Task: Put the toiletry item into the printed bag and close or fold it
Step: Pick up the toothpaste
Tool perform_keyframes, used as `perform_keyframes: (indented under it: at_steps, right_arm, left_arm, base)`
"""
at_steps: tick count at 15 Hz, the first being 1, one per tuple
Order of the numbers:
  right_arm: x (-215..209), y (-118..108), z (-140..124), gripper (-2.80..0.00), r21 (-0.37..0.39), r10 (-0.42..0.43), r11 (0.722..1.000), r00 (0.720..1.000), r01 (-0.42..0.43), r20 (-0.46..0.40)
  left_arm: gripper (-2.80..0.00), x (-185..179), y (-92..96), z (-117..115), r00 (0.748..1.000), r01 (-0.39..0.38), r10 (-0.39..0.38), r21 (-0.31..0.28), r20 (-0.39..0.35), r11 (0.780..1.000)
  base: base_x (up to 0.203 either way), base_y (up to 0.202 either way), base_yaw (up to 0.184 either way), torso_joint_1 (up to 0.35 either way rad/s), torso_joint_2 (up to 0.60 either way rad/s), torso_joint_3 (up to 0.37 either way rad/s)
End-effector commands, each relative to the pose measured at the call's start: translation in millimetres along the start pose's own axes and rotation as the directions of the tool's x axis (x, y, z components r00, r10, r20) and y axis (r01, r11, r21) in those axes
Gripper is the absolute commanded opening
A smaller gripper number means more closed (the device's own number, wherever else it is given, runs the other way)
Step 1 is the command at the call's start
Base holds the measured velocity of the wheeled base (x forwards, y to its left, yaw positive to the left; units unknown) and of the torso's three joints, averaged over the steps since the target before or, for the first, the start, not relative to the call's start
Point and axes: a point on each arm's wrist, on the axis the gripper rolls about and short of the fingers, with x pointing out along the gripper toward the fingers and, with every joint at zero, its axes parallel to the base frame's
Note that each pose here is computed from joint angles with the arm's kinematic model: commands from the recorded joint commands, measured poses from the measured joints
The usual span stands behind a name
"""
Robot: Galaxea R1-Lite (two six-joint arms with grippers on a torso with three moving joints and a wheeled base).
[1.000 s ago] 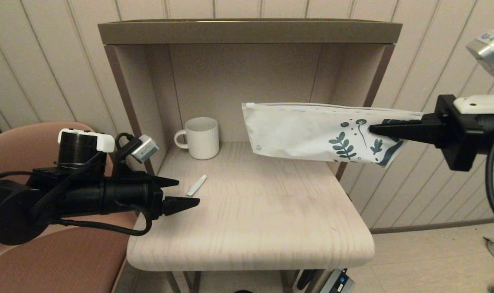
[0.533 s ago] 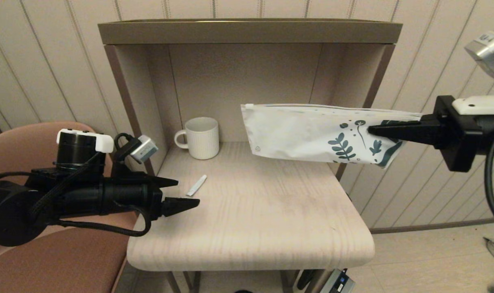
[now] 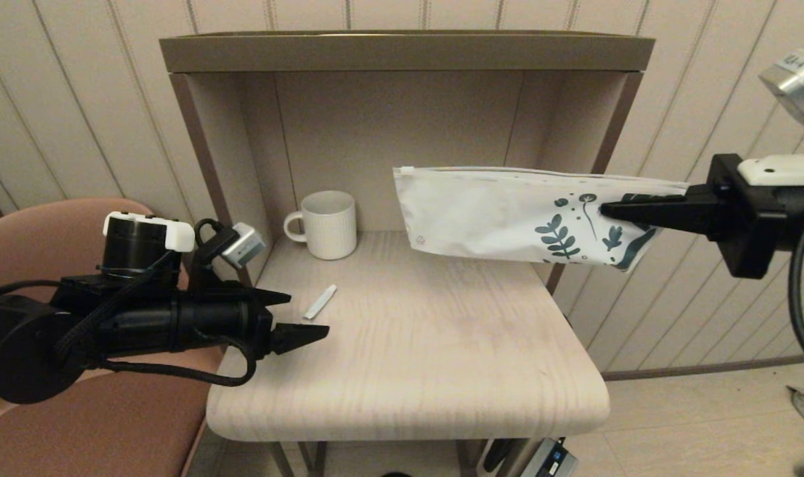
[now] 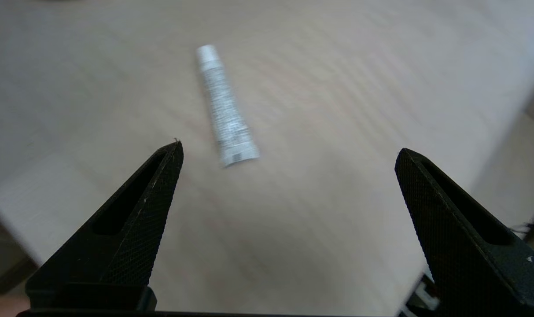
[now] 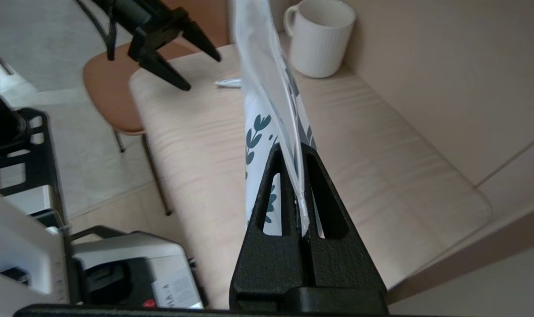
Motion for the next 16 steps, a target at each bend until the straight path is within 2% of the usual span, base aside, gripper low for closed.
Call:
perform_keyframes:
  at_steps: [1, 2, 4, 6, 8, 16]
  right_arm:
    - [-1, -1, -2, -2.80, -0.006, -0.003, 1.000, 1.000, 0.003, 0.004]
    - [-1, -1, -2, -2.80, -0.011, -0.001, 1.000, 1.000, 0.001, 0.009]
    - [-1, -2, -3, -2.80, -0.009, 0.018, 1.000, 1.000, -0.018, 0.017]
    - [-2, -3, -3, -2.80, -0.009, 0.013, 1.000, 1.000, -0.013, 0.018]
    - [-2, -3, -3, -2.80, -0.007, 0.015, 1.000, 1.000, -0.015, 0.018]
    - [3, -9, -10, -2.80, 0.012, 0.023, 1.000, 1.000, -0.023, 0.008]
  left_arm:
    - [0.00, 2, 0.7, -1, 1.000, -0.020, 0.020, -0.002, -0.007, 1.000]
    - [0.00, 2, 1.3, -1, 0.999, -0.047, 0.047, -0.003, -0.007, 0.999]
    - [0.00, 1, 3.0, 5, 0.994, -0.097, 0.096, 0.020, 0.049, 0.995]
    - [0.00, 5, 7.7, 4, 0.978, -0.194, 0.192, 0.016, 0.083, 0.981]
    - [0.00, 12, 11.3, -1, 0.974, -0.208, 0.206, 0.020, 0.093, 0.978]
    - [0.00, 38, 12.3, -19, 0.986, -0.168, 0.167, 0.012, 0.013, 0.986]
  base:
    - [0.000, 0.000, 0.000, 0.000, 0.00, 0.000]
    - [0.000, 0.000, 0.000, 0.000, 0.00, 0.000]
    - [0.000, 0.000, 0.000, 0.000, 0.00, 0.000]
    - [0.000, 0.000, 0.000, 0.000, 0.00, 0.000]
    - [0.000, 0.000, 0.000, 0.000, 0.00, 0.000]
    - [0.000, 0.000, 0.000, 0.000, 0.00, 0.000]
